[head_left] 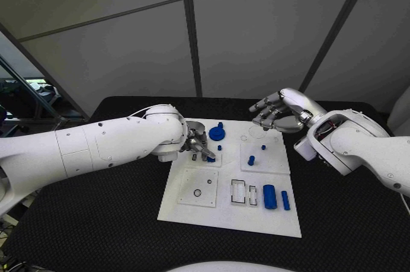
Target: Assemble the parts on the task board
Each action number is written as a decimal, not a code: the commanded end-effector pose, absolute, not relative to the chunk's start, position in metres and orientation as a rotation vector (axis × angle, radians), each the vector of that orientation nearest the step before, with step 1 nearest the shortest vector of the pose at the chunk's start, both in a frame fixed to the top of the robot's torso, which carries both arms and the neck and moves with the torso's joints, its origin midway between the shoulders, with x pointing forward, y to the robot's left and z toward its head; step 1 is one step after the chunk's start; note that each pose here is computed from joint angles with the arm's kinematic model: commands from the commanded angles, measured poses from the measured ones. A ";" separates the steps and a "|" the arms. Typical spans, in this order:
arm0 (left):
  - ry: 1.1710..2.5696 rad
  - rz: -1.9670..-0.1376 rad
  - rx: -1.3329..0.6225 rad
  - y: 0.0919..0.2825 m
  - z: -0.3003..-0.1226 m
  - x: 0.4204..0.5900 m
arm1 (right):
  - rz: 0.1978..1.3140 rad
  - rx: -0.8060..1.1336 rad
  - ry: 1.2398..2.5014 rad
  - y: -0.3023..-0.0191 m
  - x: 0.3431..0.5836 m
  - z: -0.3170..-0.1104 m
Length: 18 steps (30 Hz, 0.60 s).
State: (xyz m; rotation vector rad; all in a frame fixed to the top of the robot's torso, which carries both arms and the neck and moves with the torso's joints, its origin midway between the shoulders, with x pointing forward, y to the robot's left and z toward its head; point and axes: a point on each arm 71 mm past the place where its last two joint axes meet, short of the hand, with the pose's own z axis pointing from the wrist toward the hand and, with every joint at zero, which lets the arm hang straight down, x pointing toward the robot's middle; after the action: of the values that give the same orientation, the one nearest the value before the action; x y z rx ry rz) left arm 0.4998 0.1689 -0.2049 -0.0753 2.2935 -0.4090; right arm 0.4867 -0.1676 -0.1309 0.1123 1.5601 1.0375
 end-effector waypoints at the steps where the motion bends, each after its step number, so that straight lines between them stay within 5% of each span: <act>1: 2.278 -0.416 -0.092 0.172 -0.203 0.499 | 1.001 0.070 1.586 -0.164 0.488 -0.132; 10: 2.206 -0.504 -0.285 0.204 -0.195 0.490 | 0.887 -0.149 1.628 -0.129 0.487 -0.145; 18: 1.984 -0.732 -0.622 0.235 -0.182 0.487 | 0.767 -0.363 1.628 -0.091 0.481 -0.168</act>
State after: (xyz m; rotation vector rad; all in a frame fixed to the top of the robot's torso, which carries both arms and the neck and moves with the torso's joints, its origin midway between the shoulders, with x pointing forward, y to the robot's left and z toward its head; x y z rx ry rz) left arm 0.4848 0.2355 -0.1908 -0.4372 2.1365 -0.5557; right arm 0.4809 -0.0928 -0.1640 -0.2386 1.6347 0.8944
